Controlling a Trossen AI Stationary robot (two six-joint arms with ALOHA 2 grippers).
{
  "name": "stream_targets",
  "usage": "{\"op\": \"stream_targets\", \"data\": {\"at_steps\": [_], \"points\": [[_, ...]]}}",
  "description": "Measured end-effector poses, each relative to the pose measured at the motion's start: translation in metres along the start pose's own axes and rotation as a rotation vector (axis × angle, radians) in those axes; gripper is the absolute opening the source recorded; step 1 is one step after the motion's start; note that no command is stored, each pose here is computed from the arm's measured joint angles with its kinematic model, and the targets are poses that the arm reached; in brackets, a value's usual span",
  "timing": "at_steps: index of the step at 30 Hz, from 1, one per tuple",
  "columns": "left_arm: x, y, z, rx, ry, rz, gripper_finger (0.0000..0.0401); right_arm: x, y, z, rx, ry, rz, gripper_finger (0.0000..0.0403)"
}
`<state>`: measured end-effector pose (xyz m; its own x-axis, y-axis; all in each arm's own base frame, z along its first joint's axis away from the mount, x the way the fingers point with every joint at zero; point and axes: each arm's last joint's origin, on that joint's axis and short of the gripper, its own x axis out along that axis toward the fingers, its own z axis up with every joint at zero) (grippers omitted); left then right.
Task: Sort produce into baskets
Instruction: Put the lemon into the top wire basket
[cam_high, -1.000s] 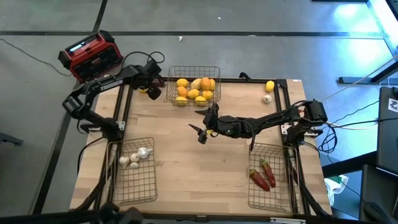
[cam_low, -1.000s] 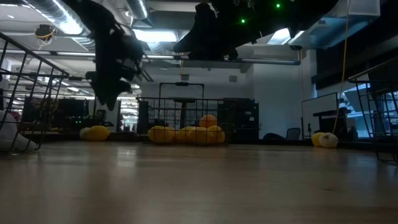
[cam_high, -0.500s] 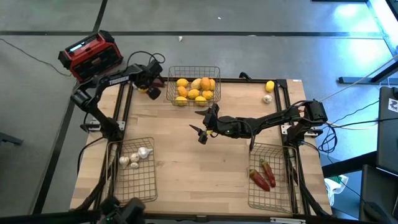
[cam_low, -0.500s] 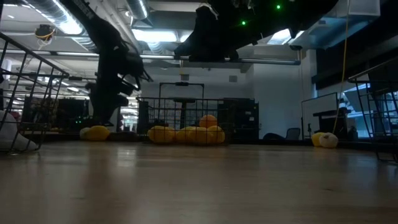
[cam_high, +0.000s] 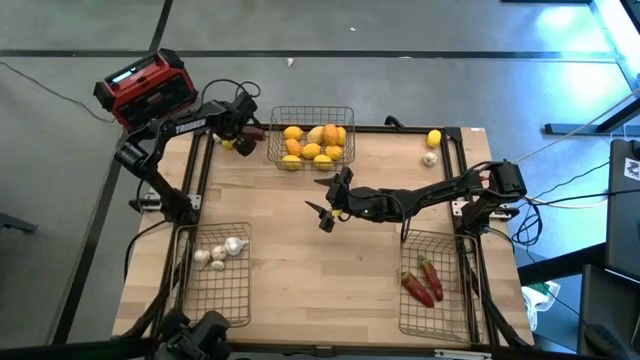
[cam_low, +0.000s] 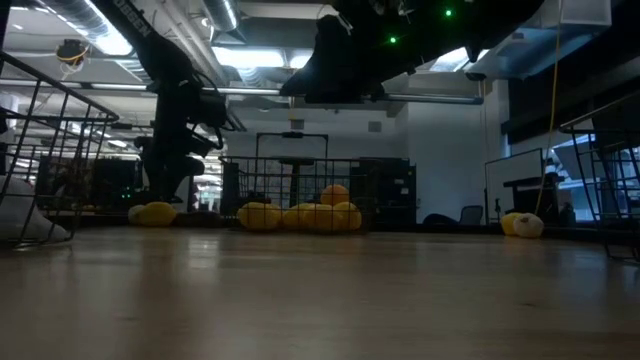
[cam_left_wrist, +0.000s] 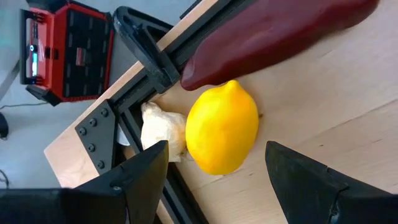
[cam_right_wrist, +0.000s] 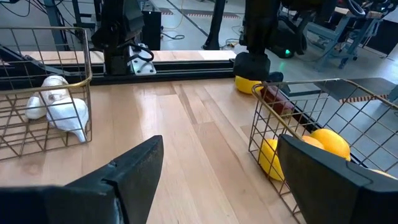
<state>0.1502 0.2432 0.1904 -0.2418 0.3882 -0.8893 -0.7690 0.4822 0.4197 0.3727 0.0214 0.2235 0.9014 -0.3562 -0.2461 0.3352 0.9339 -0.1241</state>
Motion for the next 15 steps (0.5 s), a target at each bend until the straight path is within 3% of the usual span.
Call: {"op": "stream_targets", "data": {"at_steps": [15], "points": [[-0.0015, -0.0041, -0.0069, 0.016, 0.061, -0.009, 0.0265, 0.0000, 0.0000, 0.0001, 0.001, -0.001, 0.000, 0.0310]]}}
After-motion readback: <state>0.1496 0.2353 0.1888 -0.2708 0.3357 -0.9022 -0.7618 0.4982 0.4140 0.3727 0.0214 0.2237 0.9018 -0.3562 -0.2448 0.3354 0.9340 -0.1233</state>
